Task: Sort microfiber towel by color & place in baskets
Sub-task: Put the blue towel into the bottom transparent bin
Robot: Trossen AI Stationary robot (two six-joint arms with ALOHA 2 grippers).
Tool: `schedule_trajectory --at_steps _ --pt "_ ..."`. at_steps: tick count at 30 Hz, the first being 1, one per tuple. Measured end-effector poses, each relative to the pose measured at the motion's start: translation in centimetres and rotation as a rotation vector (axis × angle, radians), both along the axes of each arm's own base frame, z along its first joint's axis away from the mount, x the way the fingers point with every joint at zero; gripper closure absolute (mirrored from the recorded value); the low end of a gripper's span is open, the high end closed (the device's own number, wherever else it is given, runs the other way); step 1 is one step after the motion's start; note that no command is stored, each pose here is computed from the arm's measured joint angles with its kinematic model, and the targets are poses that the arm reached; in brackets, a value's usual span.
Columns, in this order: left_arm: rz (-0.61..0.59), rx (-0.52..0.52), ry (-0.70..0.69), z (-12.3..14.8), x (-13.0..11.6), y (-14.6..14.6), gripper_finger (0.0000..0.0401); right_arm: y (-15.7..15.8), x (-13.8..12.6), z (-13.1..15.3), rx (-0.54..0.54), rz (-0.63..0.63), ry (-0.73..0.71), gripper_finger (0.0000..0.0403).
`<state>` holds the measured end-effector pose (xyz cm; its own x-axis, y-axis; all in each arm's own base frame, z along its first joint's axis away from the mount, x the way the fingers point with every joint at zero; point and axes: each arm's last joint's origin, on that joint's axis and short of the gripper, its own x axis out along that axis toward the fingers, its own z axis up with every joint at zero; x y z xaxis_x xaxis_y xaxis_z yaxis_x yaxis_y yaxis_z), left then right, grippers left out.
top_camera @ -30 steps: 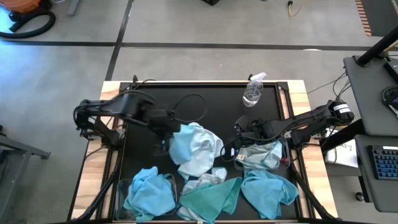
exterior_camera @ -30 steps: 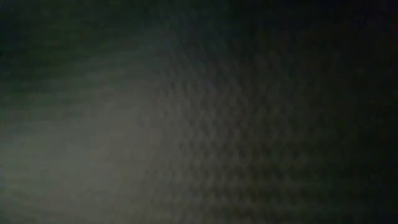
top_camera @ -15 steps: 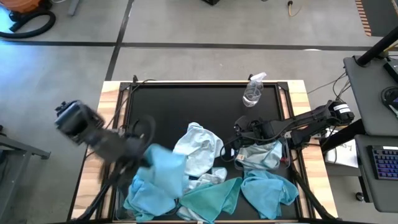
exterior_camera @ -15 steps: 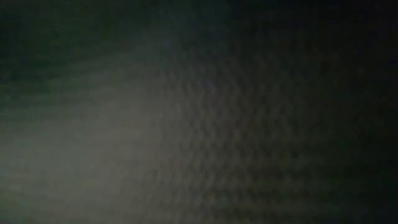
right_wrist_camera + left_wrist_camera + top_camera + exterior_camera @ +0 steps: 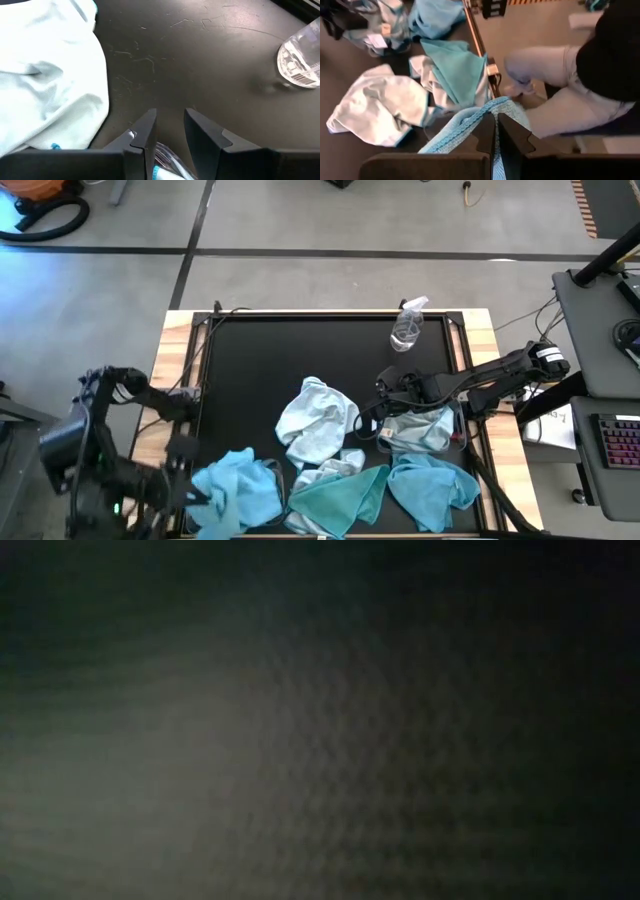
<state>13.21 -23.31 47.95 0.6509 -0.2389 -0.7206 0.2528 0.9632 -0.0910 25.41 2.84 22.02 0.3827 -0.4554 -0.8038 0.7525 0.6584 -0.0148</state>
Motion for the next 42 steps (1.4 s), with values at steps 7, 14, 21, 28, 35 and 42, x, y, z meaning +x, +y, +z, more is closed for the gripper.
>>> schedule_trajectory --at_steps 7,14,21,28,35,42 --pt "0.052 0.107 0.109 -4.8 0.4 -3.5 0.0401 0.0 0.0 0.0 0.001 0.000 -0.003 0.0310" --pt "0.212 0.172 0.261 -10.2 0.7 -4.3 0.0401 0.0 0.0 0.0 0.022 -0.006 -0.008 0.0310" --pt "0.301 0.197 0.366 -14.9 0.7 -4.8 0.0401 0.1 0.0 0.0 0.037 -0.022 -0.017 0.0310" --pt "0.285 0.177 0.368 -18.5 1.0 -5.5 0.0401 0.1 0.0 0.0 0.043 -0.035 -0.024 0.0310" --pt "0.267 0.136 0.364 -21.3 1.0 -5.6 0.0401 0.1 0.0 0.0 0.053 -0.057 -0.036 0.0310" --pt "0.222 0.093 0.340 -22.6 0.5 -4.5 0.0401 0.1 0.0 0.0 0.059 -0.068 -0.042 0.0310"
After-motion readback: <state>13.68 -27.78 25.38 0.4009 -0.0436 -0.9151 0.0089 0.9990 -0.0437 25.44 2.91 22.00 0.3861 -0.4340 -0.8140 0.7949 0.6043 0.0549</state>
